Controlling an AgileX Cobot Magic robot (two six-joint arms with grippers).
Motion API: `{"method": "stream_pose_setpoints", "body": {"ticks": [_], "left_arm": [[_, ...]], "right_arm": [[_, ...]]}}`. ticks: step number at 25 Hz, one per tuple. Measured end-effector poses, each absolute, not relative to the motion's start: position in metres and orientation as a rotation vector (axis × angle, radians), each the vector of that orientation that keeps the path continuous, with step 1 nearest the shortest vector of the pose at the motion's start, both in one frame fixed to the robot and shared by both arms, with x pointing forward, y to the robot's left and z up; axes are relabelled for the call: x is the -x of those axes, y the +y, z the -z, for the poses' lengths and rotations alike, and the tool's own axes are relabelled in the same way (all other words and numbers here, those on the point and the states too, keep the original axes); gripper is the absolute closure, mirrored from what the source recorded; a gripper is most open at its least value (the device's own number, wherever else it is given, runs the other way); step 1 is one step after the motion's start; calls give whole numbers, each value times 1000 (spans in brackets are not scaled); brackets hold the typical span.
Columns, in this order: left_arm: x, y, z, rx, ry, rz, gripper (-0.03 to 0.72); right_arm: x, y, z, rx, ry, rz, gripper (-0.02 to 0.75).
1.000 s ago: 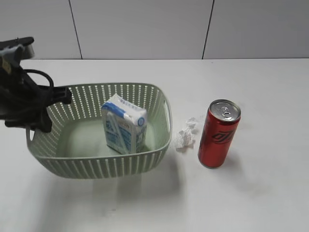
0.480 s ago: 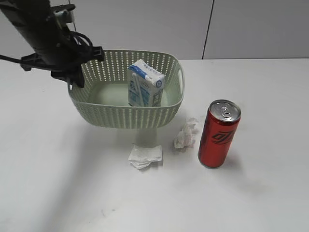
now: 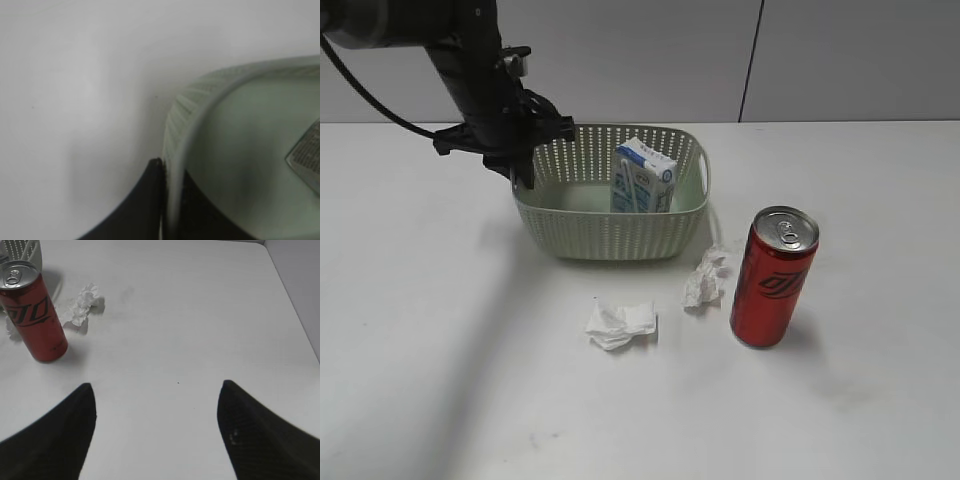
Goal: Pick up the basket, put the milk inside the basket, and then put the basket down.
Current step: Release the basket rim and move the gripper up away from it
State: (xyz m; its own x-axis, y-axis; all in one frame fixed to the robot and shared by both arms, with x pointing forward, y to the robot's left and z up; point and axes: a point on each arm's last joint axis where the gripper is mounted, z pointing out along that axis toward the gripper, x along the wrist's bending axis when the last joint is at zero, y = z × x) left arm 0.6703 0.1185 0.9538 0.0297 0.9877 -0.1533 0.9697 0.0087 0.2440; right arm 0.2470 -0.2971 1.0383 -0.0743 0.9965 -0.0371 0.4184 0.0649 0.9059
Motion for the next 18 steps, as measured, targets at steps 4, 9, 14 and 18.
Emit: {"method": "stream_pose_setpoints", "body": {"ticks": [4,9,14,18], "left_arm": [[-672,117,-952,-2017,2007,-82,673],[-672,115,-952,-2020,1983,-53,478],[-669,113,-953,-2036,1983,2,165],[-665,115,-967,-2102,1953,30,76]], "right_arm": [[-247,-297,-1038,-1448,1597,-980,146],[-247,-297,-1038,-1448,1597,-980,146],[-247,-297,-1038,-1448,1597,-980,146],[-247,-297,-1038,-1448,1597,-980,146]]}}
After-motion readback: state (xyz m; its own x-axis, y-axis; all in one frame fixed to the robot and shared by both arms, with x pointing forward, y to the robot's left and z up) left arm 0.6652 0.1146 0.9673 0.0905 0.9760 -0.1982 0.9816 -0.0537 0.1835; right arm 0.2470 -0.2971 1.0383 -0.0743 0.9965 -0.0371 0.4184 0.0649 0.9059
